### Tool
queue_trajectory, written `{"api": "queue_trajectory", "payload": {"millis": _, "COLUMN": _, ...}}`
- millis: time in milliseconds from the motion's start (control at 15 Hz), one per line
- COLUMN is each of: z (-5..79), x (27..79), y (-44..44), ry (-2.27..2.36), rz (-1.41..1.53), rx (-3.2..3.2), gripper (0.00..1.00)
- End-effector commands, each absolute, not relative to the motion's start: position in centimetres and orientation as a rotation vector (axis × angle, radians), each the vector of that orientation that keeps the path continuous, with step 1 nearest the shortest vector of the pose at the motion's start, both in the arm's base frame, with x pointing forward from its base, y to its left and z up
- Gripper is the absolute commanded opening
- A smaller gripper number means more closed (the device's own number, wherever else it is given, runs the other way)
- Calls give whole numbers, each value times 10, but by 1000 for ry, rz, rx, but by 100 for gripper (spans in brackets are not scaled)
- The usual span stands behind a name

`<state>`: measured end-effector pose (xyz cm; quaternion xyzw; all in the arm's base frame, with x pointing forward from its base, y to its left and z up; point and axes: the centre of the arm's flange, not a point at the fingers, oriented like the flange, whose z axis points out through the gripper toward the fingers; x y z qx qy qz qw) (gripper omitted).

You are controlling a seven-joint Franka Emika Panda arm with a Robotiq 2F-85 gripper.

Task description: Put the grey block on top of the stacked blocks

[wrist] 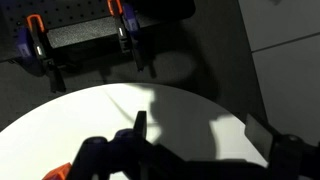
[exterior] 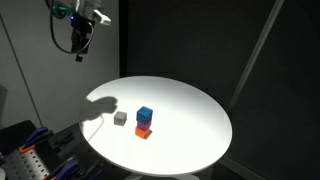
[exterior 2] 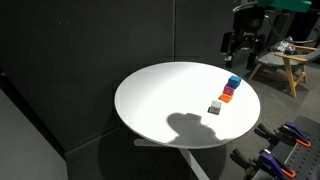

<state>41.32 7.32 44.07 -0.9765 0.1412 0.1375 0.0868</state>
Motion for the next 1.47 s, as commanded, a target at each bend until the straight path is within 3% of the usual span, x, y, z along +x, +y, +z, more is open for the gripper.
{"api": "queue_trajectory", "payload": {"millis": 0, "z": 441, "x": 413, "y": 73, "ry": 420, "rz": 407, "rx": -2909, "gripper": 100}}
{"api": "queue_trajectory", "payload": {"millis": 1400, "z": 398, "x": 431, "y": 10, "ry": 222, "rz": 27, "rx": -3013, "gripper": 100}}
